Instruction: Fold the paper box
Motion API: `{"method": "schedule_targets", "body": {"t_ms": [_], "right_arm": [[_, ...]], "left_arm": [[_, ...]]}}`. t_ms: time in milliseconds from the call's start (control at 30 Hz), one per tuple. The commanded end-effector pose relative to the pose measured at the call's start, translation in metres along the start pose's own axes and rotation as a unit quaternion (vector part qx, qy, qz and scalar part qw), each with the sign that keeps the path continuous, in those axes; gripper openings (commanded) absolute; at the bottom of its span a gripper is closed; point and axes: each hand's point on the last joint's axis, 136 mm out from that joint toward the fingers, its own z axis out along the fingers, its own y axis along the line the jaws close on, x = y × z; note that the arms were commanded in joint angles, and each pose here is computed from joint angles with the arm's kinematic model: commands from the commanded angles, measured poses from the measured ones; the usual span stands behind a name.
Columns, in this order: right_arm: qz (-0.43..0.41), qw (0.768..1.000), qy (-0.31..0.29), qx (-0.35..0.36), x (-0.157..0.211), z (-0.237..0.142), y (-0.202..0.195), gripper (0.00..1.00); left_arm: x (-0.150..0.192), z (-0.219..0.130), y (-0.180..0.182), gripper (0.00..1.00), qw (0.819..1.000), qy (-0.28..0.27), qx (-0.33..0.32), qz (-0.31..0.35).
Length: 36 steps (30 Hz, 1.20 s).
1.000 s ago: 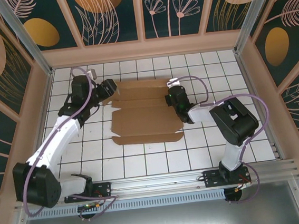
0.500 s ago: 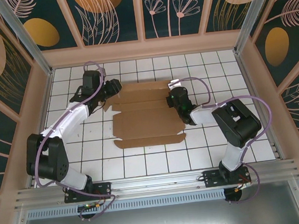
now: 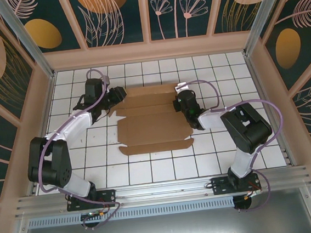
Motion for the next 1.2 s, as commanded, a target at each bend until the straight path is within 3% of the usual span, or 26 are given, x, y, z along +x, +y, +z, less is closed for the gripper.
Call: {"method": "schedule_targets", "body": {"t_ms": [0, 200, 367, 433, 533, 600, 667, 733, 767, 933, 1167], "right_arm": [[0.012, 1.000, 0.019, -0.020, 0.010, -0.002, 0.005, 0.00], [0.027, 0.999, 0.022, -0.029, 0.010, -0.004, 0.008, 0.00], [0.036, 0.999, 0.024, -0.013, 0.008, -0.002, -0.007, 0.00], [0.037, 0.999, 0.024, -0.005, 0.006, -0.002, -0.011, 0.00], [0.039, 0.999, 0.030, 0.008, 0.006, -0.003, -0.017, 0.00], [0.038, 0.999, 0.032, 0.010, 0.005, -0.003, -0.019, 0.00], [0.038, 0.999, 0.032, 0.011, 0.005, -0.004, -0.020, 0.00], [0.038, 0.999, 0.033, 0.011, 0.007, -0.004, -0.021, 0.00], [0.039, 0.999, 0.034, 0.011, 0.008, -0.004, -0.021, 0.00], [0.039, 0.999, 0.036, 0.004, 0.009, -0.003, -0.018, 0.00], [0.038, 0.998, 0.043, -0.004, 0.011, -0.003, -0.015, 0.00]], "left_arm": [[0.009, 0.008, -0.006, 0.30, 0.998, 0.011, 0.056, -0.033], [0.008, 0.007, -0.006, 0.17, 0.988, 0.001, 0.120, -0.097], [0.007, 0.006, -0.004, 0.07, 0.989, -0.005, 0.116, -0.093], [0.002, 0.003, 0.000, 0.09, 0.993, -0.013, 0.092, -0.078], [-0.012, -0.015, 0.021, 0.26, 0.997, -0.054, -0.007, -0.050], [-0.017, -0.036, 0.036, 0.24, 0.993, -0.090, -0.060, -0.038], [-0.011, -0.050, 0.042, 0.13, 0.990, -0.114, -0.068, -0.039], [0.005, -0.051, 0.047, 0.01, 0.991, -0.107, -0.073, -0.040], [0.015, -0.049, 0.049, 0.00, 0.991, -0.097, -0.081, -0.034], [0.055, -0.033, 0.059, 0.00, 0.995, -0.059, -0.083, -0.021], [0.052, -0.008, 0.057, 0.00, 0.995, -0.057, -0.066, -0.042]]}}
